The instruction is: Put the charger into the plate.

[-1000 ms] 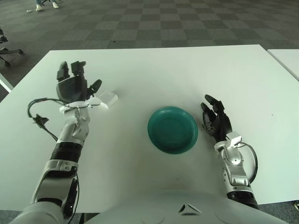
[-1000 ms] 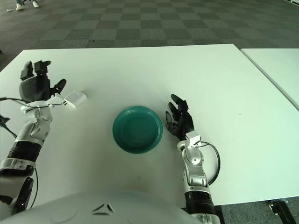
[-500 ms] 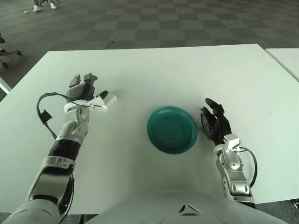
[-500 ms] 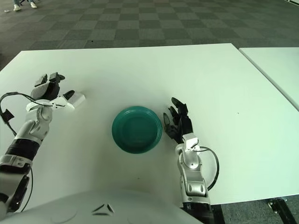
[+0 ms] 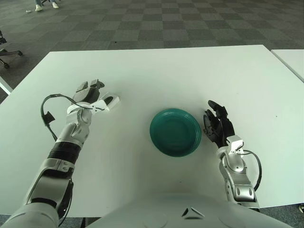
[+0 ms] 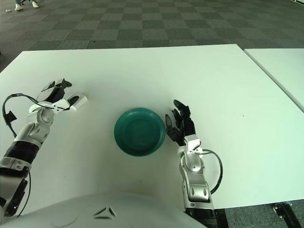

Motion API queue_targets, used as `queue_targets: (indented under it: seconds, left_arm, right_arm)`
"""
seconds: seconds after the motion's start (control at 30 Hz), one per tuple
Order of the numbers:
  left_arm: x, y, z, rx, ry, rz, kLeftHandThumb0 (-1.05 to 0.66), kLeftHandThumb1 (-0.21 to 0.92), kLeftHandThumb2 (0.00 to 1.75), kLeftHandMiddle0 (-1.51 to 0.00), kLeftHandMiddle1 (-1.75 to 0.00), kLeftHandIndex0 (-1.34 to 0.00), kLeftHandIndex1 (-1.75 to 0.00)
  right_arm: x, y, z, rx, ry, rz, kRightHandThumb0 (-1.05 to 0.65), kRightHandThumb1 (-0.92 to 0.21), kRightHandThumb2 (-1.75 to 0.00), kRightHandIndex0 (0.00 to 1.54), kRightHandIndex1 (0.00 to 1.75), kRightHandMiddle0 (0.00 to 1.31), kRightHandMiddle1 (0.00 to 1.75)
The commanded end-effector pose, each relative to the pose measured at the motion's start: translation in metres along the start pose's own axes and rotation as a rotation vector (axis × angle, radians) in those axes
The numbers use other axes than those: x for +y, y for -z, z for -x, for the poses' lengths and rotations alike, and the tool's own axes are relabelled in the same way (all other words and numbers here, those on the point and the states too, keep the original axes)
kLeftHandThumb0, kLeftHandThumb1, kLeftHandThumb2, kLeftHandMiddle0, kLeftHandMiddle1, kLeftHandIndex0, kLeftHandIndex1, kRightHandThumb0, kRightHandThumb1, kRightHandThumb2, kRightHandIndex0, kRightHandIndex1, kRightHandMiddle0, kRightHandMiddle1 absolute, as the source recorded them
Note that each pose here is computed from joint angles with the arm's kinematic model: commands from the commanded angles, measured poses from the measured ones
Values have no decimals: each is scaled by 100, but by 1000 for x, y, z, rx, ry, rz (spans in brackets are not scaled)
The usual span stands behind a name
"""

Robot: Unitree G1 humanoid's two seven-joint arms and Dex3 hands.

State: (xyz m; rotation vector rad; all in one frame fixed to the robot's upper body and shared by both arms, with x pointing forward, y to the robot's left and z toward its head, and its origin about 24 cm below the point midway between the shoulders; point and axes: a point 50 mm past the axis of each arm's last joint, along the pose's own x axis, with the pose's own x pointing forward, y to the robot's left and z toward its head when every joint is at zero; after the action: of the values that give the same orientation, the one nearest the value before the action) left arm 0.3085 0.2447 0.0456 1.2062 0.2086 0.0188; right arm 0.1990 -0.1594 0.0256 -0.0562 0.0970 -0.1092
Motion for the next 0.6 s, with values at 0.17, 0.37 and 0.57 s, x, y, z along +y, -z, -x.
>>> queue_targets:
  seconds: [0.17, 0.37, 0.57]
  left_arm:
    - [-2, 1, -1, -21, 55, 24, -105, 92, 71, -11, -1, -1, -100]
    - [-5, -1, 0, -42, 105, 74, -105, 92, 67, -12, -2, 0, -98]
    - [-12, -2, -1, -51, 150, 115, -105, 92, 60, -14, -2, -2, -100]
  right_arm:
    - [0, 7, 3, 49, 0, 10, -65, -92, -60, 29, 1, 0, 62]
    - [0, 7, 3, 49, 0, 10, -65, -92, -60, 29, 1, 0, 62]
    - [0, 7, 4, 49, 0, 10, -65, -92, -60, 29, 1, 0, 62]
